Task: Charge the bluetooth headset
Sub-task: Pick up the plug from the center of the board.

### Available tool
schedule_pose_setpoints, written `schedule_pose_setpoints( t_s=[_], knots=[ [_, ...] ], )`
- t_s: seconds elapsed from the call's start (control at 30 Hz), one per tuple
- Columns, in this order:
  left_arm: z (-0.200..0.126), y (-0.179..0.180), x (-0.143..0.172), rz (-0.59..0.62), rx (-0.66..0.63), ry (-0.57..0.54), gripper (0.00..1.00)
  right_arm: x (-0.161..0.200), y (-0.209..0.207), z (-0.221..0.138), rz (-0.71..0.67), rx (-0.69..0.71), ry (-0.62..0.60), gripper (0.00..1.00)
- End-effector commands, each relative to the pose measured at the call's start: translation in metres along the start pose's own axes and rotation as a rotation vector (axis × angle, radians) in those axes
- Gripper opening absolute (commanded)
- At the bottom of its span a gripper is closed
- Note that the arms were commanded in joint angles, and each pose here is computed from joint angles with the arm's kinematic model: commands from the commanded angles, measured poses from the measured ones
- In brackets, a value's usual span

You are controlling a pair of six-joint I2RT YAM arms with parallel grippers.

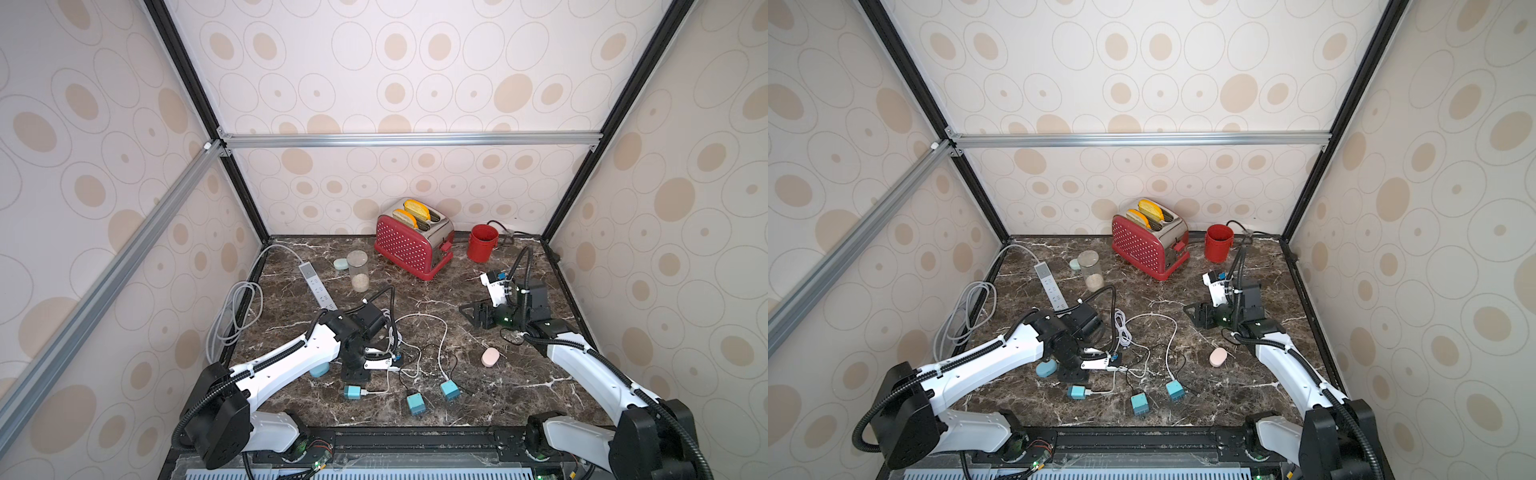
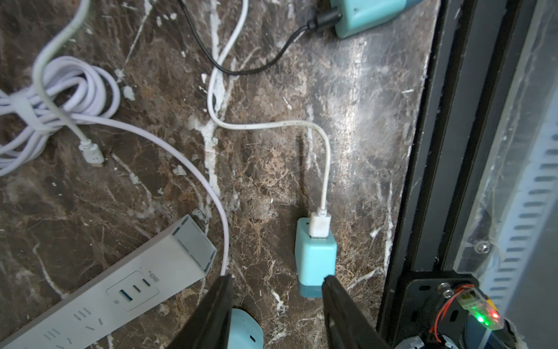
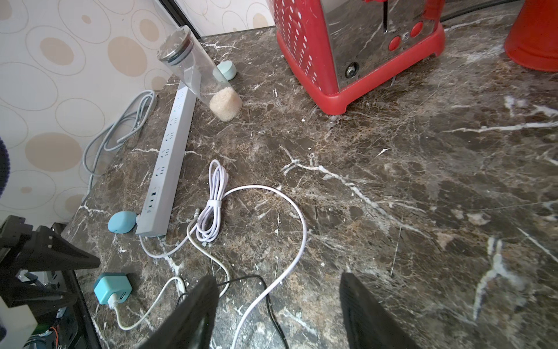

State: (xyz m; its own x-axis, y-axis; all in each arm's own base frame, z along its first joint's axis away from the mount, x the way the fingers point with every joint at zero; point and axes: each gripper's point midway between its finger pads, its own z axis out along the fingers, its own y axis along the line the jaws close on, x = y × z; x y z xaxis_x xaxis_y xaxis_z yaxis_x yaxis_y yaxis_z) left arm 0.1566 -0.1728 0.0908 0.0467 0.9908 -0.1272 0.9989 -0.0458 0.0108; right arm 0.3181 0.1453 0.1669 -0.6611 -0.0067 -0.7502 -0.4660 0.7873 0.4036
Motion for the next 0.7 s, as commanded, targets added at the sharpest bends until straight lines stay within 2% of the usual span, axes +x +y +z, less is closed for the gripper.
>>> schedule_pose_setpoints(
  t_s=[0.0,0.23,0.47,0.67],
  knots=[
    [0.003,-0.014,0.003,0.049,0.041,0.02,0.48,-0.001,-0.003,0.001,-0.014,0.017,0.01,0.68],
    [0.017,-0.038,0.011,0.095,0.084,0.071,0.52,-0.002,-0.006,0.002,-0.017,0.035,0.014,0.68],
    [0.03,-0.029,0.015,0.078,0.04,0.099,0.54,-0.001,-0.003,0.003,-0.012,0.013,0.009,0.68],
    [0.039,-0.03,0.013,0.079,0.06,0.114,0.56,-0.002,-0.002,-0.002,-0.026,0.019,-0.002,0.68]
  ],
)
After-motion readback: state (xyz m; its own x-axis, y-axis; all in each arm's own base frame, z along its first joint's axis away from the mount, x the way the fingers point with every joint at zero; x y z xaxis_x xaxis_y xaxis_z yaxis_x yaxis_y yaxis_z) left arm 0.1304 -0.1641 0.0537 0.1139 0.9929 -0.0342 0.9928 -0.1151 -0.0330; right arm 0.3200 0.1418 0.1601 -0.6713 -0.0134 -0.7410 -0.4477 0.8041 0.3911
